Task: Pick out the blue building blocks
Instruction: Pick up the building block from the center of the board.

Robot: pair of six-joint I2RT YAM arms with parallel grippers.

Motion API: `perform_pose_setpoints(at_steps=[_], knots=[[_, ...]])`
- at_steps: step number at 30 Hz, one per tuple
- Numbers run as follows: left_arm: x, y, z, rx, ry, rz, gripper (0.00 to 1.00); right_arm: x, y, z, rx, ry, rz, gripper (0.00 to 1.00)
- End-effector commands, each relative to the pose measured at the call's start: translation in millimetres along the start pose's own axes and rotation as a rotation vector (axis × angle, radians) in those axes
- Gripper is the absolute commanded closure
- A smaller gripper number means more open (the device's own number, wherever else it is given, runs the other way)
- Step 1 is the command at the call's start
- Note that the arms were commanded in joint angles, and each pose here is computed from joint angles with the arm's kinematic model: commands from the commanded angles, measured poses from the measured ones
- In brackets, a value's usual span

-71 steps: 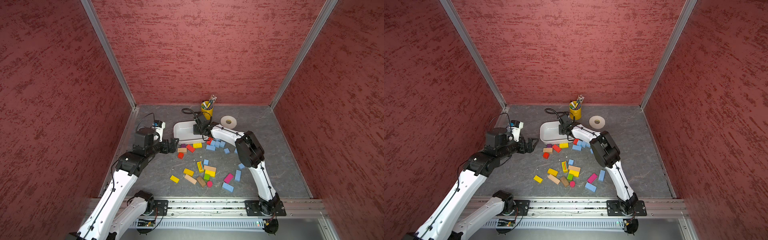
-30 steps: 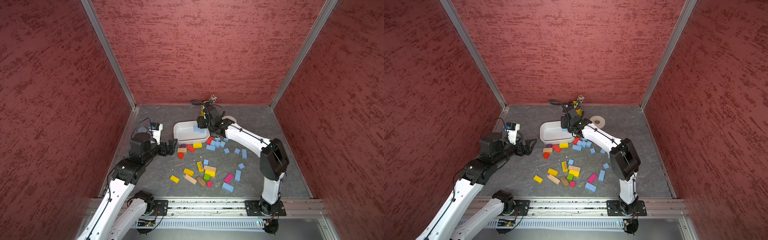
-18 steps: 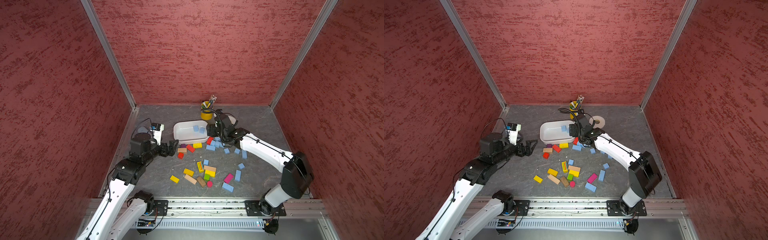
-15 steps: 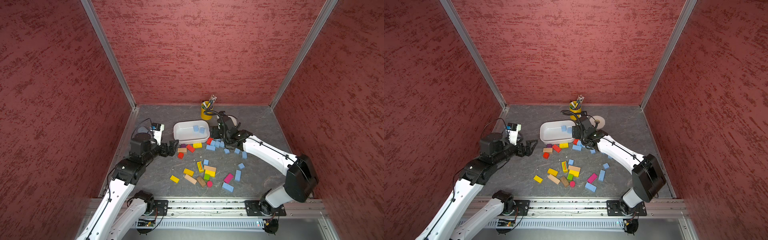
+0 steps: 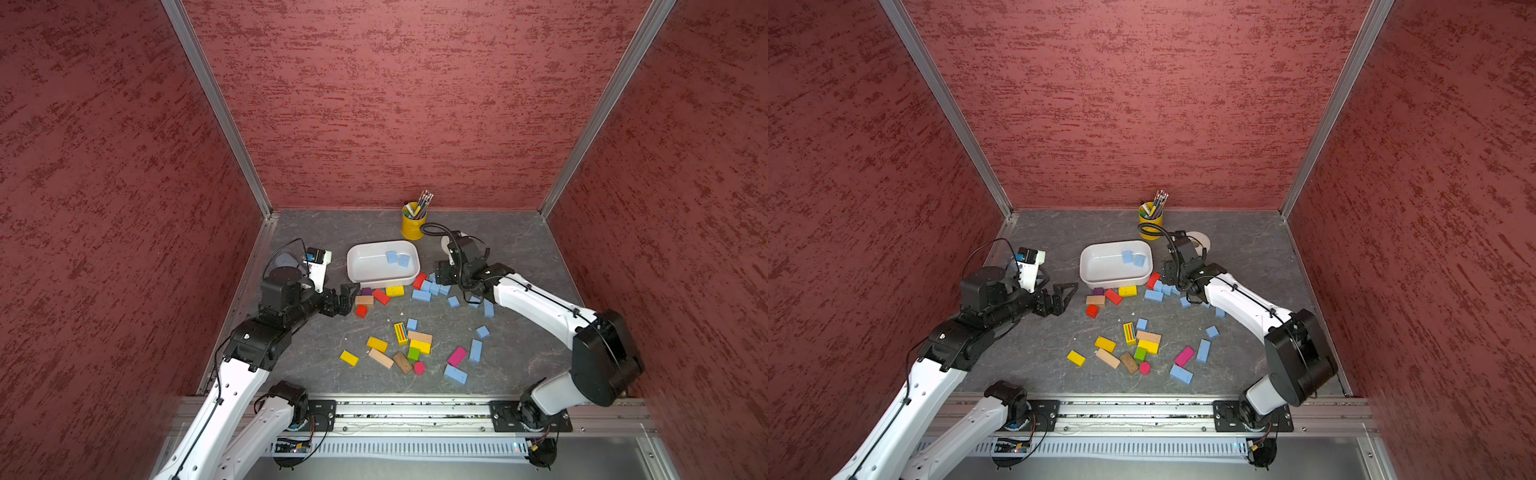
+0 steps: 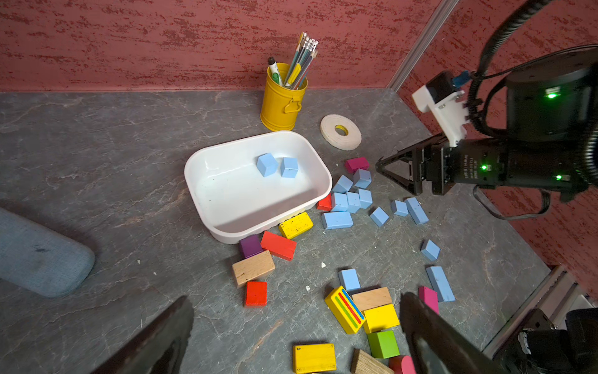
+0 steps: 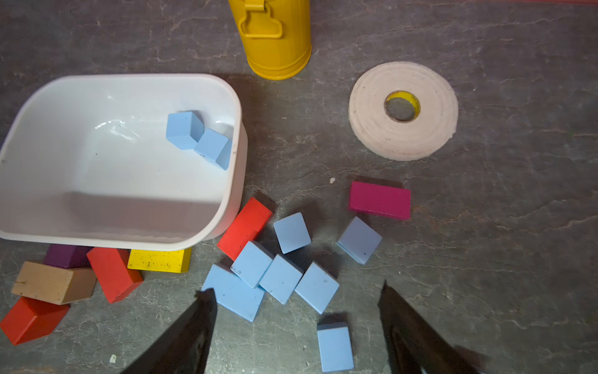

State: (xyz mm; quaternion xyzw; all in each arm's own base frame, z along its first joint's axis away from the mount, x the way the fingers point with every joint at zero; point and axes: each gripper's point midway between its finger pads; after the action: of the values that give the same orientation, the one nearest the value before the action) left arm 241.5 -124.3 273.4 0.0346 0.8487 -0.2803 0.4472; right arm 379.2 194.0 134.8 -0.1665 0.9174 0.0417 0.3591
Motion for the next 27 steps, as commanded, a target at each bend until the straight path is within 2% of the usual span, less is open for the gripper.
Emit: perform_pose_setpoints(at_steps=[1,27], knots=[[-2.3,-10.5,-2.2,0.053,-0.013,0.037,0.0,2.3,4.6,12.8,-0.03,0.035,-0.029,0.23],[-2.7,-14.8,-9.8,0.066,-0.034,0.053,0.0,16.2,0.0,81.2,-0.032,0.154,-0.045,0.42]])
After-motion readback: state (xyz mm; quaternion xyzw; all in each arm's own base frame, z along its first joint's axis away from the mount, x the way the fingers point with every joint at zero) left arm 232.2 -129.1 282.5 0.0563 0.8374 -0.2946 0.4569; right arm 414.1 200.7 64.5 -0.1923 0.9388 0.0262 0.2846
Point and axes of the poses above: each gripper's point midway between its finger pads, its own z axis out along the fingers, its own y axis along the line the jaws close on, x = y × z, and after that the axes turned 12 degrees about -z, right-handed
